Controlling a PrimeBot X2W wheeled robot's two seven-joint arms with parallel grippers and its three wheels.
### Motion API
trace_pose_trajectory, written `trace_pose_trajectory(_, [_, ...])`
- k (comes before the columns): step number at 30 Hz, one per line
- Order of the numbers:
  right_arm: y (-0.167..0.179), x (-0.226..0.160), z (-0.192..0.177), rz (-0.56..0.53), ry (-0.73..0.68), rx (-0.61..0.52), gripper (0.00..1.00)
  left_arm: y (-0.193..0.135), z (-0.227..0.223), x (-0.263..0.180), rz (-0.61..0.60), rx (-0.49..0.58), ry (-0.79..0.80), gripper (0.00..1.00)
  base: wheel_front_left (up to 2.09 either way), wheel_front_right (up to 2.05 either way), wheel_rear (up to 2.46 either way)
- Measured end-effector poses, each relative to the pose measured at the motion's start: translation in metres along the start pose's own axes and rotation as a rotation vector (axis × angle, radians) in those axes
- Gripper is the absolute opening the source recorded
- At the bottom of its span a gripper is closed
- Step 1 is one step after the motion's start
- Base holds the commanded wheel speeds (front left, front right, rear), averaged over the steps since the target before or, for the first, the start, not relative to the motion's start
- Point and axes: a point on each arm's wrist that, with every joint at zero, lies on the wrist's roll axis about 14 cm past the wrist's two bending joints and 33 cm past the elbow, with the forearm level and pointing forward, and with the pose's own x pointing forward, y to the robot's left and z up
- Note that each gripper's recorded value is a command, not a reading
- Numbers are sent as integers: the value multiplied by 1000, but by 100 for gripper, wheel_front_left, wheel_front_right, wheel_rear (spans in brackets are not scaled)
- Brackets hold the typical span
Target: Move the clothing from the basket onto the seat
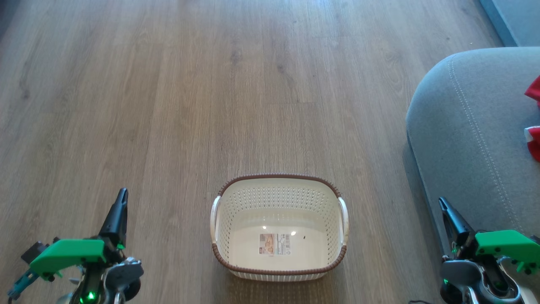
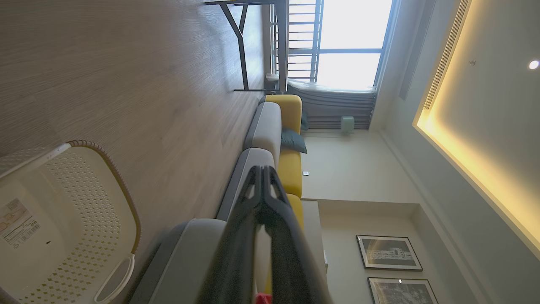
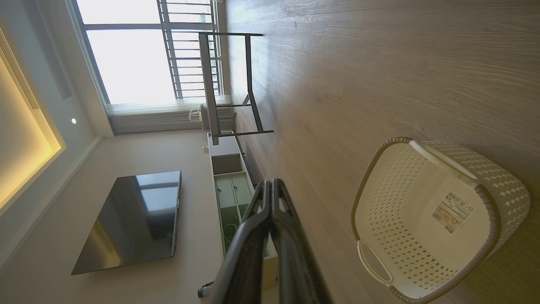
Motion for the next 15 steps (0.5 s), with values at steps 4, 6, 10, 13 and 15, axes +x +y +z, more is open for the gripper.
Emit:
trace_pose_trajectory(4, [0,0,0,0,0,0,0,0,0,0,0,0,0,0,0,0,0])
trace_pose_trajectory(6, [0,0,0,0,0,0,0,0,0,0,0,0,0,0,0,0,0])
trace_pose_trajectory(10, [0,0,0,0,0,0,0,0,0,0,0,0,0,0,0,0,0])
trace_pose_trajectory(13, [0,0,0,0,0,0,0,0,0,0,0,0,0,0,0,0,0])
trace_pose_trajectory(15, [0,0,0,0,0,1,0,0,0,0,0,0,0,0,0,0,0])
